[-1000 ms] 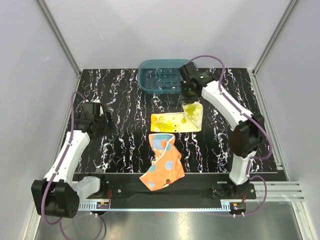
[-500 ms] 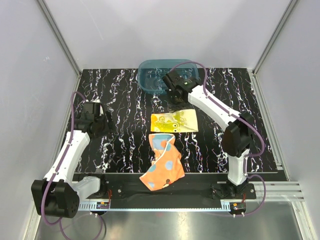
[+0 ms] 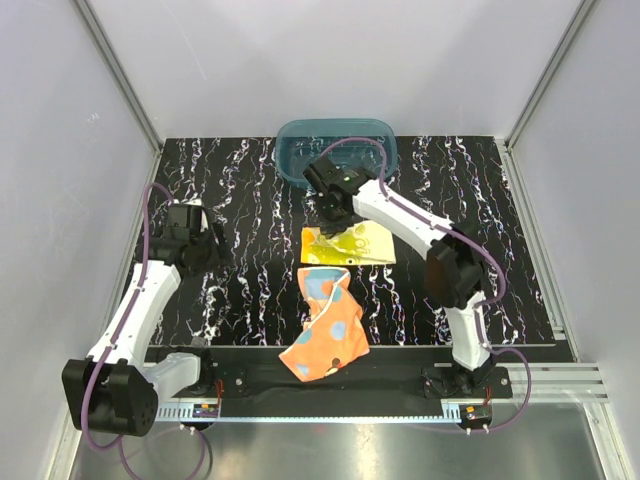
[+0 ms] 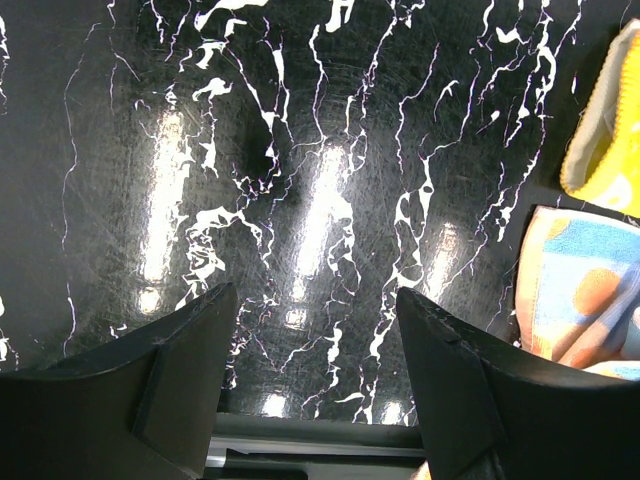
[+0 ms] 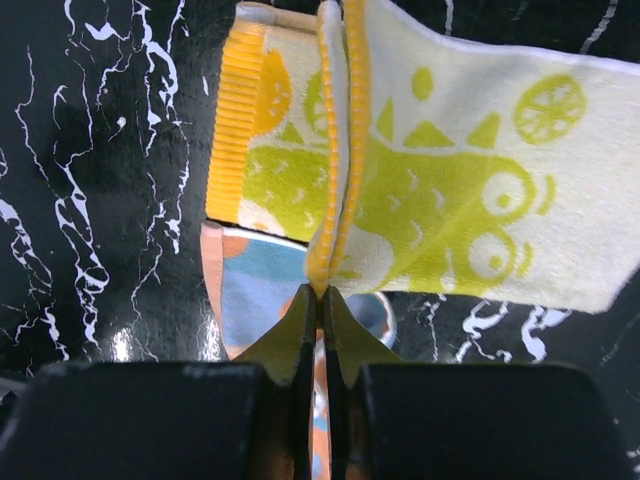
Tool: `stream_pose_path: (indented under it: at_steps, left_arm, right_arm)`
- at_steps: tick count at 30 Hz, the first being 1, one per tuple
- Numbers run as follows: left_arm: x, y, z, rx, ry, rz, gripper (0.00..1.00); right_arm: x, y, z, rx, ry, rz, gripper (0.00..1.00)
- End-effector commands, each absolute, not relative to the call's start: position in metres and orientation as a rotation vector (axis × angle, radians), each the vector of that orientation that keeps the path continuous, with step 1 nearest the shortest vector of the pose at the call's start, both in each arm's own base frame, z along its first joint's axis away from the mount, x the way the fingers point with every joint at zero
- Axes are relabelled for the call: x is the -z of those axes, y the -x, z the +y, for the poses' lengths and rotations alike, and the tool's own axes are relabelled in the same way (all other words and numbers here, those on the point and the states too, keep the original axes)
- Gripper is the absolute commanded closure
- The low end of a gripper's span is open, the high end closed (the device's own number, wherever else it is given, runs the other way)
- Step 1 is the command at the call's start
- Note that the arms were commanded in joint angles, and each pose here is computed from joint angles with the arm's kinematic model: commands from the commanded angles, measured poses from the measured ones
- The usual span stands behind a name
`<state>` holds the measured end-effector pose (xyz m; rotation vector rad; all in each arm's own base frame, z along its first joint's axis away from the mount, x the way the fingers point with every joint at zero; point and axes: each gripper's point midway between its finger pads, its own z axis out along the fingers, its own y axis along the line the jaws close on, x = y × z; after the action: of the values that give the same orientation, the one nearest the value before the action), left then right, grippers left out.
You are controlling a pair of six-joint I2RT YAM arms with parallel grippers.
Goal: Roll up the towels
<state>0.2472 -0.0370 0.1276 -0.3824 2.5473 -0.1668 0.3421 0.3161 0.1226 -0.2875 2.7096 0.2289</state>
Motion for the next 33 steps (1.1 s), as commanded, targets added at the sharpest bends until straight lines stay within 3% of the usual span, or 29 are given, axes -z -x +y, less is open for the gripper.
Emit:
stream_pose_path:
  at_steps: [1, 7, 10, 11, 14, 16, 20, 22, 28, 33]
  left_arm:
    - [-0.135, -0.256, -0.038, 0.169, 0.354, 2.500, 0.30]
    - [-0.133, -0.255, -0.038, 0.157, 0.353, 2.509, 0.30]
    - [-0.132, -0.254, -0.037, 0.144, 0.354, 2.514, 0.30]
    - [-0.132, -0.254, -0.037, 0.141, 0.355, 2.514, 0.30]
    - [-0.132, -0.255, -0.036, 0.127, 0.364, 2.514, 0.30]
    - [-0.132, -0.256, -0.034, 0.114, 0.368, 2.517, 0.30]
    - [-0.133, -0.261, -0.031, 0.082, 0.375, 2.527, 0.30]
    - [-0.131, -0.263, -0.032, 0.077, 0.377, 2.540, 0.30]
    - [-0.148, -0.283, -0.065, 0.112, 0.286, 2.537, 0.32]
    - [-0.154, -0.309, -0.125, 0.216, 0.114, 2.550, 0.34]
  right_arm:
    - [-0.120, -0.346, 0.350, -0.328, 0.349, 2.666, 1.00]
    - [-0.089, -0.334, 0.385, -0.401, 0.441, 2.692, 0.97]
    - [-0.075, -0.331, 0.393, -0.402, 0.473, 2.696, 0.82]
    - [-0.073, -0.327, 0.398, -0.435, 0.489, 2.706, 0.69]
    - [-0.066, -0.326, 0.401, -0.461, 0.497, 2.707, 0.59]
    - [-0.070, -0.329, 0.405, -0.478, 0.502, 2.688, 0.46]
    - [-0.107, -0.341, 0.413, -0.523, 0.498, 2.604, 0.33]
    - [-0.135, -0.345, 0.414, -0.571, 0.485, 2.549, 0.22]
    - [-0.189, -0.366, 0.360, -0.628, 0.318, 2.495, 0.18]
    - [-0.163, -0.365, 0.258, -0.583, 0.017, 2.590, 0.28]
